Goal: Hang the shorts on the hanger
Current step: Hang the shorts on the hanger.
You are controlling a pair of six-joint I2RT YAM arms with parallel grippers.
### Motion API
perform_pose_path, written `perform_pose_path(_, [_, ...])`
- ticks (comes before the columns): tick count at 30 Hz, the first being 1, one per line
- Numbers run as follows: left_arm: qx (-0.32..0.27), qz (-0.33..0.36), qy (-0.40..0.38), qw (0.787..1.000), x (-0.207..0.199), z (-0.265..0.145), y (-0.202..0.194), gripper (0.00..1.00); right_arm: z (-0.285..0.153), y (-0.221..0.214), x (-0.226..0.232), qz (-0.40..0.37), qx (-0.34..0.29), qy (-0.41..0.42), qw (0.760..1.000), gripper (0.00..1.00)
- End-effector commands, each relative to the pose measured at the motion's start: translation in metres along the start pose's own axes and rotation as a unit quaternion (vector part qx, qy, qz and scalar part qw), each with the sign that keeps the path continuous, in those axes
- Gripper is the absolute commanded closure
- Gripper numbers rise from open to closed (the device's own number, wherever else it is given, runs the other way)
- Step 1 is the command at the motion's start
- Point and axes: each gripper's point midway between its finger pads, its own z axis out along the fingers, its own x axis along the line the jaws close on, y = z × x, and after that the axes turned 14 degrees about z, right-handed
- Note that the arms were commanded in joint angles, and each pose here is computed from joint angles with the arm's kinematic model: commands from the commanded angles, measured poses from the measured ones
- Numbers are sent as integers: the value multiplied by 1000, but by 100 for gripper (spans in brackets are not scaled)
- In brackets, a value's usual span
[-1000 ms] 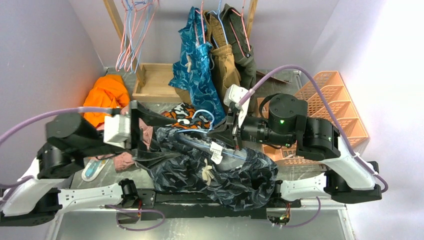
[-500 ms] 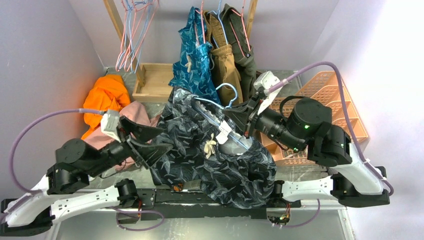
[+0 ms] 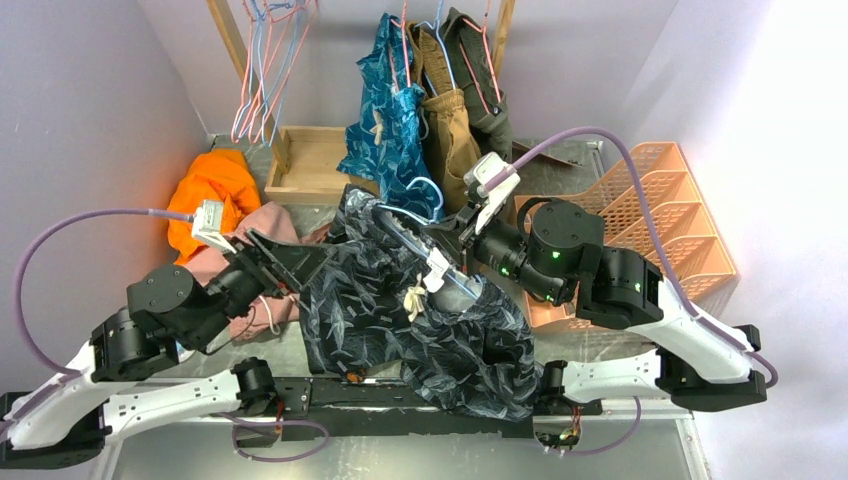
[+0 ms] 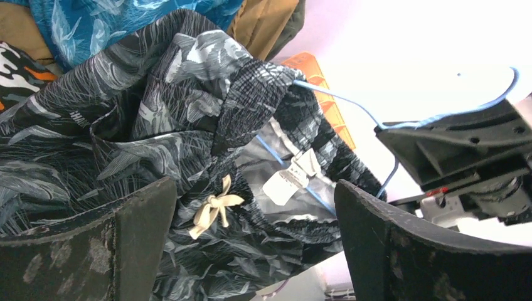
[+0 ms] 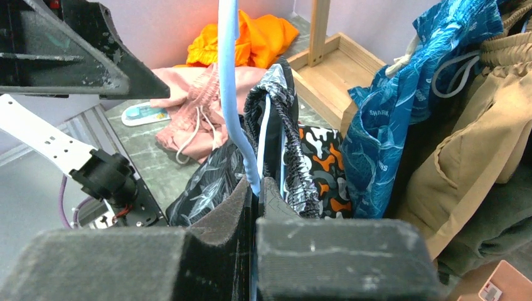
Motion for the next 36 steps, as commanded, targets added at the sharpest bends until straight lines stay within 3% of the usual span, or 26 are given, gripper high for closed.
perform_pose_path(1, [22, -10, 61, 998, 9, 17, -9, 2, -2, 19, 4, 26, -42, 7, 999, 100])
perform_pose_path(9, [61, 7, 107, 992, 6, 52, -33, 11, 6, 17, 8, 37, -44, 11, 998, 100])
perform_pose_path(18, [57, 19, 176, 983, 13, 67, -28, 9, 9, 12, 14, 50, -38, 22, 998, 100])
perform_pose_path(22, [53, 20, 199, 978, 19, 69, -27, 13, 8, 9, 15, 55, -37, 28, 997, 100])
perform_pose_path(32, [55, 42, 209, 975, 18, 79, -28, 41, 9, 3, 18, 60, -31, 37, 997, 100])
perform_pose_path(36, [59, 49, 210, 975, 18, 79, -29, 61, 6, 2, 17, 62, -31, 38, 997, 100])
